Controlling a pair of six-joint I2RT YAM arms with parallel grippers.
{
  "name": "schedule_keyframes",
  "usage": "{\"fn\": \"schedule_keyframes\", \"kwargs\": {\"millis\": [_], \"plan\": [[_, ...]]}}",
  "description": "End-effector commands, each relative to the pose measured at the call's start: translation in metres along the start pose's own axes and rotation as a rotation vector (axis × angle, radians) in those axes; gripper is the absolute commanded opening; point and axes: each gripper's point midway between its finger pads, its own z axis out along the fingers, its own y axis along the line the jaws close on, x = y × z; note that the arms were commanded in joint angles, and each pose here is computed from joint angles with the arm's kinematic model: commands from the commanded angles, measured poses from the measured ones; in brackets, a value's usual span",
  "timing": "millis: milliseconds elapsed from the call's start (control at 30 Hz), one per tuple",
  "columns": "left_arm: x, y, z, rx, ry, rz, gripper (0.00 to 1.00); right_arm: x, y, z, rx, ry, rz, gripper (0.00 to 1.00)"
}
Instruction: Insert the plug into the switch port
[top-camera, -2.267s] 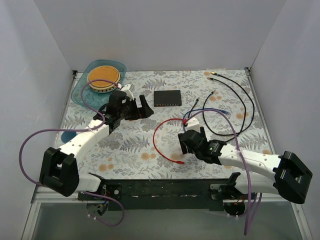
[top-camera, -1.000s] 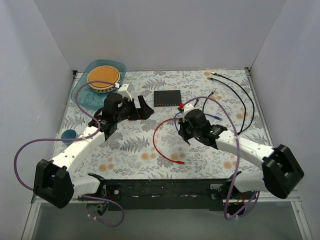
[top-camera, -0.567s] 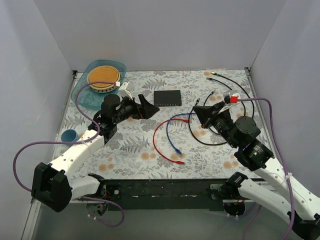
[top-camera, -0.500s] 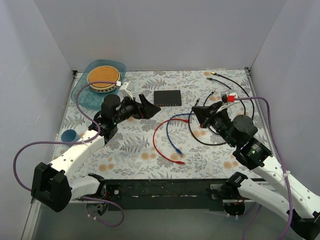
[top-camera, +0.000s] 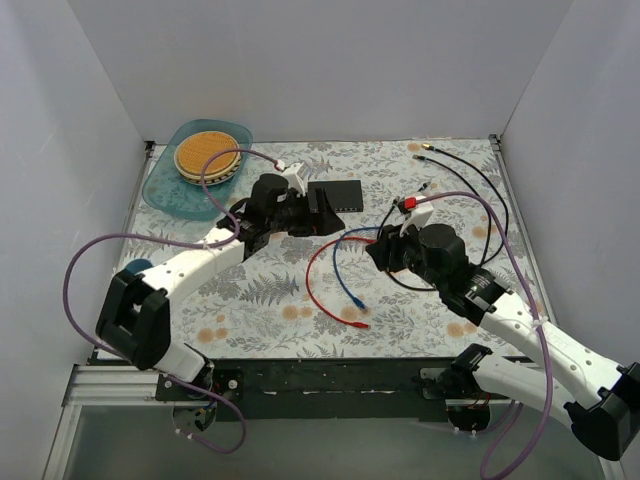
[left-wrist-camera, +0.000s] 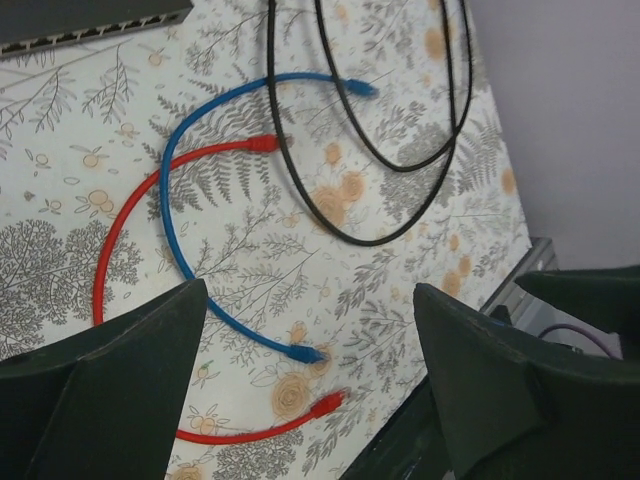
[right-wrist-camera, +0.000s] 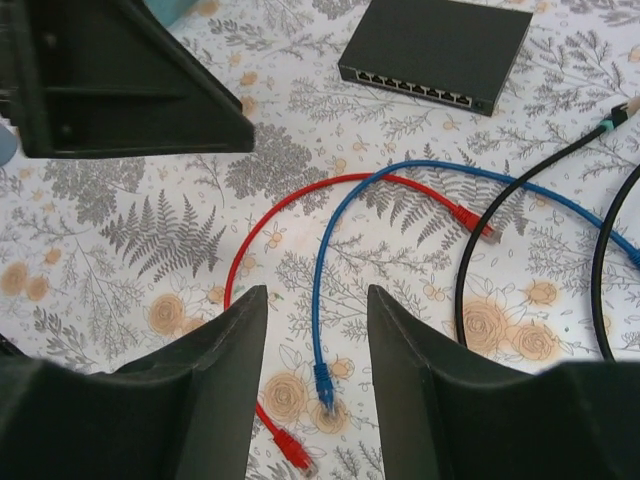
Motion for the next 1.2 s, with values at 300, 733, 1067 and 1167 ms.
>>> {"fn": "schedule_keyframes", "kwargs": {"millis": [300, 733, 1067, 1167], "plan": [[0.064, 0.044, 0.060, -0.348, 0.231, 0.066, 0.66, 0.051, -0.036, 0.004, 0.151, 0.119, 0.069, 0.53], [0.106, 0.095, 0.093, -0.557, 0.267, 0.136, 0.42, 0.064, -0.055, 0.021, 0.124, 0.205, 0.155, 0.53], [0.109, 0.102, 0.088, -0.631, 0.213, 0.165, 0.00, 0.071, -0.044, 0.032, 0.014, 0.214, 0.219, 0.55], [0.097, 0.086, 0.074, -0.590, 0.150, 0.139, 0.00, 0.057, -0.031, 0.040, -0.091, 0.177, 0.267, 0.66]]}}
